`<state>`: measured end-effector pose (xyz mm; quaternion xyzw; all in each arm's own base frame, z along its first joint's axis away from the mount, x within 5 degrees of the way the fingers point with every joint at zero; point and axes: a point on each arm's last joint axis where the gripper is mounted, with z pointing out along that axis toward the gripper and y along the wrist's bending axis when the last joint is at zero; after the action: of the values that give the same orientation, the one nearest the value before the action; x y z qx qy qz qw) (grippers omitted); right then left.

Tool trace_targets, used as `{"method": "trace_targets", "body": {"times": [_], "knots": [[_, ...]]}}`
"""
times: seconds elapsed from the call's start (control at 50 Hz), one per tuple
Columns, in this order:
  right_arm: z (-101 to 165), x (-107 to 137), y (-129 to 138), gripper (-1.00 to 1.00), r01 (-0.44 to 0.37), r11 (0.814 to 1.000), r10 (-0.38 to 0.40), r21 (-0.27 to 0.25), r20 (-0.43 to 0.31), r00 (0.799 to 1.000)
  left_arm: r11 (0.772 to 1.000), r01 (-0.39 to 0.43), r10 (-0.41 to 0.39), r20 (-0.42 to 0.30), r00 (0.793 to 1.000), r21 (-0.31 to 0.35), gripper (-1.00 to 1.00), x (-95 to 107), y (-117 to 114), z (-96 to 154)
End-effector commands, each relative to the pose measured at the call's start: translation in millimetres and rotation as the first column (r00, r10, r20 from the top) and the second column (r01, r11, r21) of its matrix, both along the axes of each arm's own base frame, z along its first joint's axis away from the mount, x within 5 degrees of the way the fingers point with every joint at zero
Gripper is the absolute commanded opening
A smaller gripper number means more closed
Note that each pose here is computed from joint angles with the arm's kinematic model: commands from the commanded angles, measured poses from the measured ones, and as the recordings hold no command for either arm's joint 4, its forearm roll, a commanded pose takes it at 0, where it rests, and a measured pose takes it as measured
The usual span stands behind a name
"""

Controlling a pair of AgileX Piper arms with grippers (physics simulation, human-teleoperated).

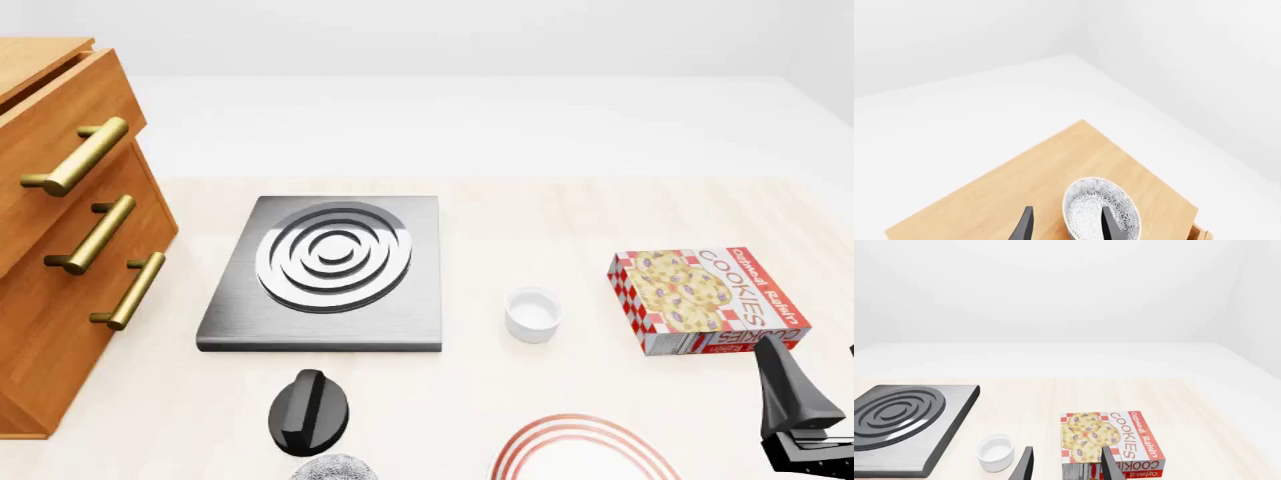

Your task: Pick the akita bowl on the wooden cabinet and place it on the plate.

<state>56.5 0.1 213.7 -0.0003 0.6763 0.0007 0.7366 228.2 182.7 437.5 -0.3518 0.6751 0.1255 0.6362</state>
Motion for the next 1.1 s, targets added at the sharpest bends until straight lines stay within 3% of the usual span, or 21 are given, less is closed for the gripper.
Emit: {"method": "trace_targets", "body": {"times": [0.02, 1.1], "knots": [[0, 0, 0, 1.00, 0.000, 1.000, 0.000, 0.000, 0.000, 1.000, 1.000, 0.010, -0.010, -0.016, 1.000, -0.010, 1.00, 8, 3, -7], [0, 0, 0, 1.00, 0.000, 1.000, 0.000, 0.000, 0.000, 1.000, 0.997, 0.052, -0.056, -0.072, 0.996, -0.057, 1.00, 35, 6, -46]]}}
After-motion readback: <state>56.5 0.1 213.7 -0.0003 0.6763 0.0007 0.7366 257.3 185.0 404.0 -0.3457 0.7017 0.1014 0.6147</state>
